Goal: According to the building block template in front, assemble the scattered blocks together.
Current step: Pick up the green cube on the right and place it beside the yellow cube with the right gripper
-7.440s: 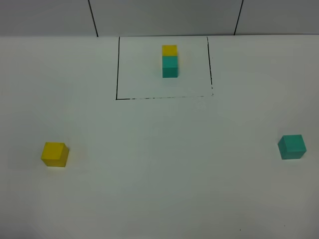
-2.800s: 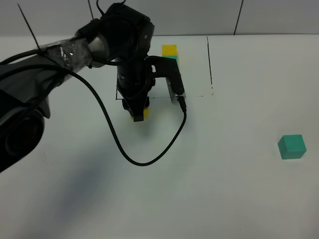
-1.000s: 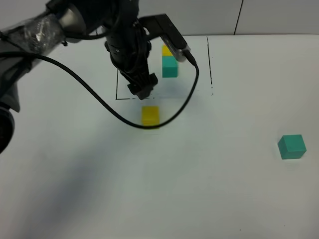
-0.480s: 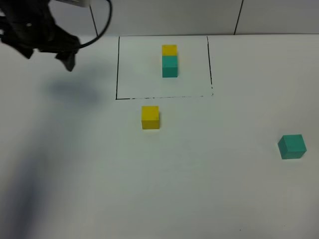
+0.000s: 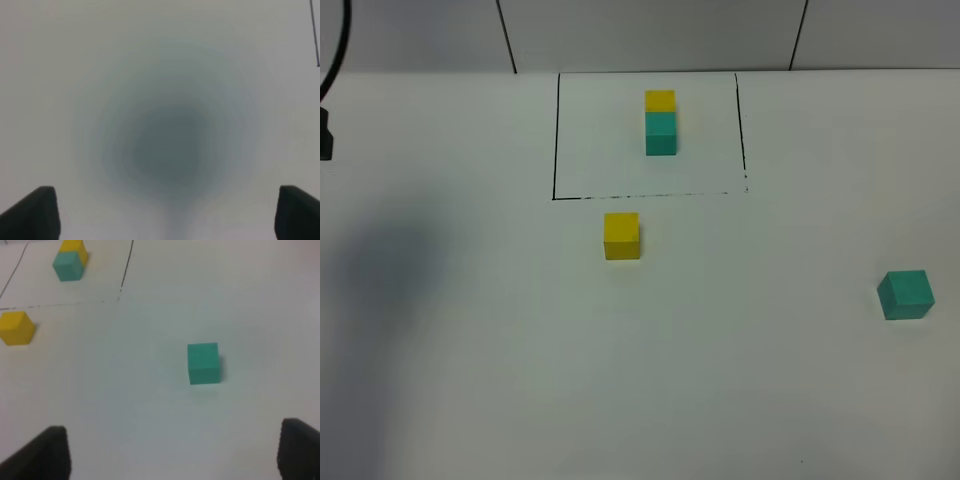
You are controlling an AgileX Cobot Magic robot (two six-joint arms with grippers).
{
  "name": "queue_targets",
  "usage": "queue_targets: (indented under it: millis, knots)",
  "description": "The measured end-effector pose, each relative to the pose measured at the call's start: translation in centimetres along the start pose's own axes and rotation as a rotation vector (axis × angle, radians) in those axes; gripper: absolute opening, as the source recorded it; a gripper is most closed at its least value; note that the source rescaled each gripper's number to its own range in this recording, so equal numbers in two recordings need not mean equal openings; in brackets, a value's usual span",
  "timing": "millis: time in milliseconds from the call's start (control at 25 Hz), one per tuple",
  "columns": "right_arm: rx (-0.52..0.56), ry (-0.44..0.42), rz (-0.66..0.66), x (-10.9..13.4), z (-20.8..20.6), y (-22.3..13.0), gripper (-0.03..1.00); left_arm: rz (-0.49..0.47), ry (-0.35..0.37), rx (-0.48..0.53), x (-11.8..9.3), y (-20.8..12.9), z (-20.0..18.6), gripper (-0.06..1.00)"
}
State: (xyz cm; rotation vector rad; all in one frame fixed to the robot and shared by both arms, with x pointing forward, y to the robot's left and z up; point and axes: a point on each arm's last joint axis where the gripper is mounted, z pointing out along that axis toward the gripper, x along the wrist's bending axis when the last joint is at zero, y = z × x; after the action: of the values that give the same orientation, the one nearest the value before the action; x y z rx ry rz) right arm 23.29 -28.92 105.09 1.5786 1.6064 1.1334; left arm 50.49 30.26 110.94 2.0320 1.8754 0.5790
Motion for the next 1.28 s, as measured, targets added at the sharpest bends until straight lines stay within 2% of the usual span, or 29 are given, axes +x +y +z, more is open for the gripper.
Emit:
queue_targets:
  millis: [280,560,960,1120,1280]
  knots:
    - [0.0,0.0,0.0,0.0,0.0,0.0,0.69,-0.097,0.002,-0.098,-0.4,-7.2,-6.5,0.85]
    - [0.0,0.0,0.0,0.0,0.0,0.0,0.69,-0.092,-0.036,-0.204,-1.3,-14.6,-9.6,0.82]
    - [0.0,0.0,0.0,0.0,0.0,0.0,0.69,-0.102,-0.116,-0.295,-2.4,-22.8,-8.1,0.79]
    - [0.0,0.0,0.0,0.0,0.0,0.0,0.69,-0.062,-0.17,-0.357,-3.0,-24.4,-7.5,0.78]
    - [0.0,0.0,0.0,0.0,0.0,0.0,0.69,-0.037,-0.18,-0.424,-3.2,-25.4,-8.0,0.77]
